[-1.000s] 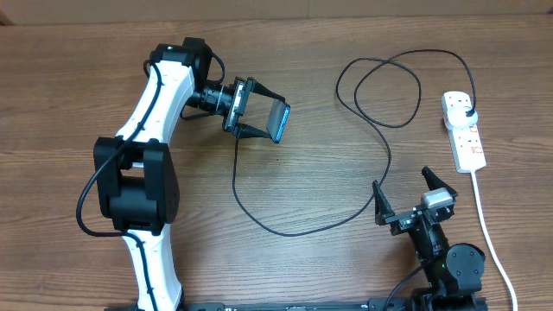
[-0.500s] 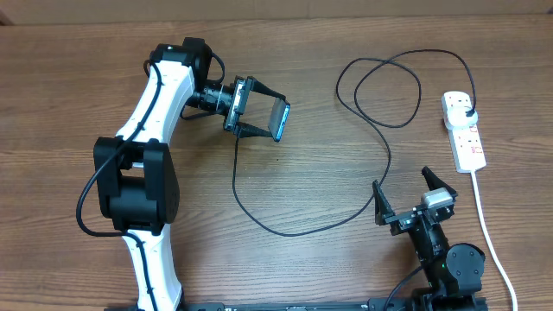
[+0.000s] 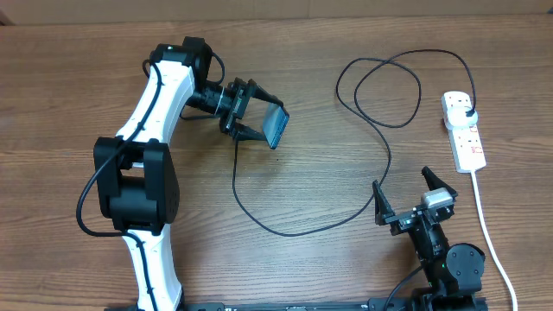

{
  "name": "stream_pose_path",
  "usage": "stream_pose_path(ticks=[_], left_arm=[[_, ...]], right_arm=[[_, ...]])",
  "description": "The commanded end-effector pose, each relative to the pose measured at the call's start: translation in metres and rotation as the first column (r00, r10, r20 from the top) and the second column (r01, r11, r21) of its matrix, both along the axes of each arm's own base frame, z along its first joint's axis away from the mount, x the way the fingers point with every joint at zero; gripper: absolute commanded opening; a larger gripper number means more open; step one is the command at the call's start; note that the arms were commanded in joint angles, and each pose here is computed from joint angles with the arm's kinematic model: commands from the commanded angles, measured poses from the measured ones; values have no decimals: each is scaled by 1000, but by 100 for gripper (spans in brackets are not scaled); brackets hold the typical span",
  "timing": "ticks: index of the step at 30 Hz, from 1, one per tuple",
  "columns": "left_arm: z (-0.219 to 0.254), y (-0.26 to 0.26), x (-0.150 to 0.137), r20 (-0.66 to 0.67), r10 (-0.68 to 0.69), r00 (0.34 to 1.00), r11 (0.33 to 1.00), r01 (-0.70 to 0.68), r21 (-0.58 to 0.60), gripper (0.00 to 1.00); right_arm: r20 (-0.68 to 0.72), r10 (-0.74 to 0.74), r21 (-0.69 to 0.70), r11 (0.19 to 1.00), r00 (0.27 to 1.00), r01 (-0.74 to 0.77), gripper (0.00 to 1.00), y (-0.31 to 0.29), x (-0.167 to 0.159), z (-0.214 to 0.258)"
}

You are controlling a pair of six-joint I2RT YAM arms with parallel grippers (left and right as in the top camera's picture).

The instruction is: Plug charger to phone and switch on socket

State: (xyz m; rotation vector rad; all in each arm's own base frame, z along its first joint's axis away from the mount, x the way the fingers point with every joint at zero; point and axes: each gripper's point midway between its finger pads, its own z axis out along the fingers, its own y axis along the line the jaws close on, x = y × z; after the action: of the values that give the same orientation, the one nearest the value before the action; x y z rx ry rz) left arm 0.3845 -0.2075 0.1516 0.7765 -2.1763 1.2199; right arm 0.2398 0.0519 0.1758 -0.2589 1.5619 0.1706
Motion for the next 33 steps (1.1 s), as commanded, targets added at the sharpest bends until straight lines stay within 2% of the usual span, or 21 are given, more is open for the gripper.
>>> stream_pose_path(ticks=[1,12,20,24,28,33], left_arm=[[-12,9,9,102,-39,994,991,25,129,37],[-54,49,24,178,-93,980,890,2,456,35],[-62,56,23,185,-128,974,847,10,532,35],[-64,58,23,185,-139,973,831,13,556,35],[-66,60,24,188,-145,971,819,12,573,36],[-67,63,25,197,-156,968,808,10,589,34]], right_arm=[[-1,1,6,1000,1000,-1,100,1,0,-3],[-1,3,6,1000,1000,-3,100,1,0,-2],[-1,6,7,1000,1000,-6,100,2,0,-3],[-32,11,159,987,999,-6,100,2,0,0],[-107,83,364,930,991,-39,100,12,-2,-3],[-169,200,423,899,965,-112,100,30,-7,-10]])
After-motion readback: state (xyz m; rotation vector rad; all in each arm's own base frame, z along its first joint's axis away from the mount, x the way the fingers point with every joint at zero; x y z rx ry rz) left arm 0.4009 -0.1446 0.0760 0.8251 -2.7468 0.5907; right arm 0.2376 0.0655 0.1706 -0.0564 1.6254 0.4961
